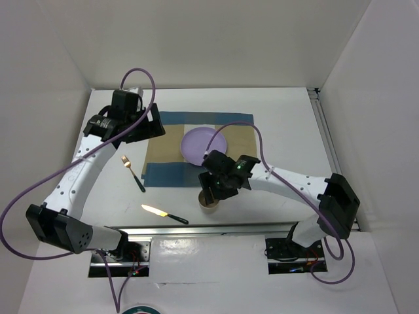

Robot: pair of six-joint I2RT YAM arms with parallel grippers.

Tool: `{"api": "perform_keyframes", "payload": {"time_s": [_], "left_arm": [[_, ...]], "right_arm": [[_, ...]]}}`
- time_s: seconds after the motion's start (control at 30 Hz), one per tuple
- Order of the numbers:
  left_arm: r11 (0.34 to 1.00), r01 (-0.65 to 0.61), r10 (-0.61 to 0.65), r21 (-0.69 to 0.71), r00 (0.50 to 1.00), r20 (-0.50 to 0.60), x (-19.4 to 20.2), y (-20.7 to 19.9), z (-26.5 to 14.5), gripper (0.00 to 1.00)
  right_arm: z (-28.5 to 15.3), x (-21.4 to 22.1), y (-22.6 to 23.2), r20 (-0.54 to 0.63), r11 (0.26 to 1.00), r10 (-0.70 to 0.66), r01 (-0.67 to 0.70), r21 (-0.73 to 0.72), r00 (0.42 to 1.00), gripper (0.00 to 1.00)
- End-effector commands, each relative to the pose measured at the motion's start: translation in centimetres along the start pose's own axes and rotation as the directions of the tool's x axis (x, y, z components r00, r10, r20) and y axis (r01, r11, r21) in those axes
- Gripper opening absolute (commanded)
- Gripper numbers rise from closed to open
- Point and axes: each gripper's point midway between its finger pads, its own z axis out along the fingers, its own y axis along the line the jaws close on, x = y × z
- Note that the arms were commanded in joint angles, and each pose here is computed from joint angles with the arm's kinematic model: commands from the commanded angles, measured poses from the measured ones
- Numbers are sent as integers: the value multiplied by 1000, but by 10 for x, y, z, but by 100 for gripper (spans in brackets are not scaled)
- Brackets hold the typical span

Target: Set the dinner table for one person

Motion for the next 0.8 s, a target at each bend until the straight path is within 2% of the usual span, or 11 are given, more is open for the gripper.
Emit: {"api": "perform_keyframes", "payload": {"time_s": [0.0, 0.03, 0.13, 0.33, 0.53, 0.63, 0.7, 0.73, 0.77], "left_arm": [[999, -7, 6, 34, 1000, 20, -5, -6, -3, 94], [1000, -7, 6, 30, 1000, 12, -2, -4, -1, 94], [999, -7, 6, 47, 1000, 23, -4, -7, -4, 92], [999, -7, 6, 43, 1000, 15, -1, -6, -2, 92], [999, -16, 14, 52, 999, 33, -4, -6, -9, 92], [999, -19, 18, 38, 1000, 20, 1, 0, -5, 92], [1000, -18, 18, 13, 1000, 21, 5, 6, 3, 84], [1000, -18, 18, -2, 1000, 22, 7, 9, 7, 80], [1000, -9, 9, -22, 1000, 6, 15, 15, 14, 80]], "right_arm": [[2, -1, -9, 27, 996, 50, -52, 67, 998, 69], [2, -3, -8, 34, 997, 51, -53, 61, 998, 58], [-1, -12, -10, 71, 993, 69, -75, 86, 995, 42], [7, -14, -15, 58, 987, 74, -82, 139, 996, 39], [-7, -31, -17, 99, 975, 87, -105, 196, 991, 0], [-28, -58, -29, 166, 960, 71, -112, 256, 984, 0], [-44, -89, -41, 230, 945, 44, -115, 305, 972, 0], [-50, -109, -62, 268, 928, 79, -169, 332, 960, 0], [-56, -131, -70, 299, 919, 91, -196, 342, 950, 0]]}}
